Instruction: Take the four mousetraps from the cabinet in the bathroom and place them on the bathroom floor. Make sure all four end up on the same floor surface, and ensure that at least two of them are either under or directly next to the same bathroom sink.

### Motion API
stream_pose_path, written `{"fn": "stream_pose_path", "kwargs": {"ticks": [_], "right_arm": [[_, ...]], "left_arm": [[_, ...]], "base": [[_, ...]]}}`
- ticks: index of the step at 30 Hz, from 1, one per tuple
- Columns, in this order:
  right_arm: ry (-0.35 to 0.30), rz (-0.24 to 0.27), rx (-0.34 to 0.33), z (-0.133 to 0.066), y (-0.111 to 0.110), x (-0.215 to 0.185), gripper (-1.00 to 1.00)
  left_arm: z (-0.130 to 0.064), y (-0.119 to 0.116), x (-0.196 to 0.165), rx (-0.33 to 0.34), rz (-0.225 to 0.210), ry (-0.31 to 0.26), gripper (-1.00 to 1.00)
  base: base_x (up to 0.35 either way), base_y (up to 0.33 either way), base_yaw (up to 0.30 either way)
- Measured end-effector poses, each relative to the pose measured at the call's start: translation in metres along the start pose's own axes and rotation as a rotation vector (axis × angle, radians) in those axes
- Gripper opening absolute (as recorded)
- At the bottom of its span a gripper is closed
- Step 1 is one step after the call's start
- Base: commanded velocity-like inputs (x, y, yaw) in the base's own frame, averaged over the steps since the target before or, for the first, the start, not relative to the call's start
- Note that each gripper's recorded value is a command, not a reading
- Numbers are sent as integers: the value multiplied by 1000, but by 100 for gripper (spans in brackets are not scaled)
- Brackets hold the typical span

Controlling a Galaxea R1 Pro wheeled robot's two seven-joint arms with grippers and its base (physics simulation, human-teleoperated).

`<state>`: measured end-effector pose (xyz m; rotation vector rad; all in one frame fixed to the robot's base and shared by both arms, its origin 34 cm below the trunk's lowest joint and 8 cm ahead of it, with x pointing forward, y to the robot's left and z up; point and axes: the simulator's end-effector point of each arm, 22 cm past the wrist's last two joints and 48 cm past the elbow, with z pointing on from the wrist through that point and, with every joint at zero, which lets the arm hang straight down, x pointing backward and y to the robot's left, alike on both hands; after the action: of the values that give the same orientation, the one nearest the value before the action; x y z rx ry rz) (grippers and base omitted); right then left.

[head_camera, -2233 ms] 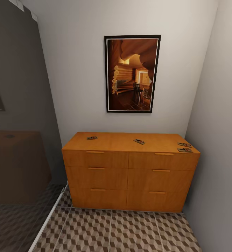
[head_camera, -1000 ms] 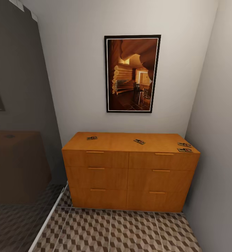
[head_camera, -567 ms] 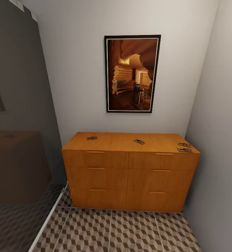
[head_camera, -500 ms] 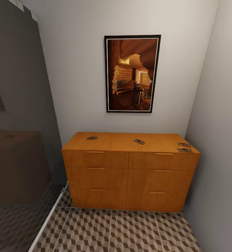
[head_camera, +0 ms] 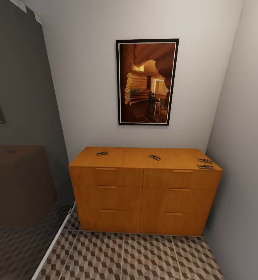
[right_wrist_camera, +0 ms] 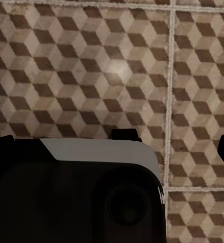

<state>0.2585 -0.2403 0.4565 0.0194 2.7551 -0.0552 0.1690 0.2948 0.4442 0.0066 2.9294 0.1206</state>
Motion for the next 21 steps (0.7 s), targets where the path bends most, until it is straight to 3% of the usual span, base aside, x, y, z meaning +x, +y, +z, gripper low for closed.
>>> {"fn": "stream_pose_path", "kwargs": {"ticks": [21], "right_arm": [[0, 0, 0, 0, 0, 0, 100]], "left_arm": [[0, 0, 0, 0, 0, 0, 100]], "base": [[0, 0, 0]]}}
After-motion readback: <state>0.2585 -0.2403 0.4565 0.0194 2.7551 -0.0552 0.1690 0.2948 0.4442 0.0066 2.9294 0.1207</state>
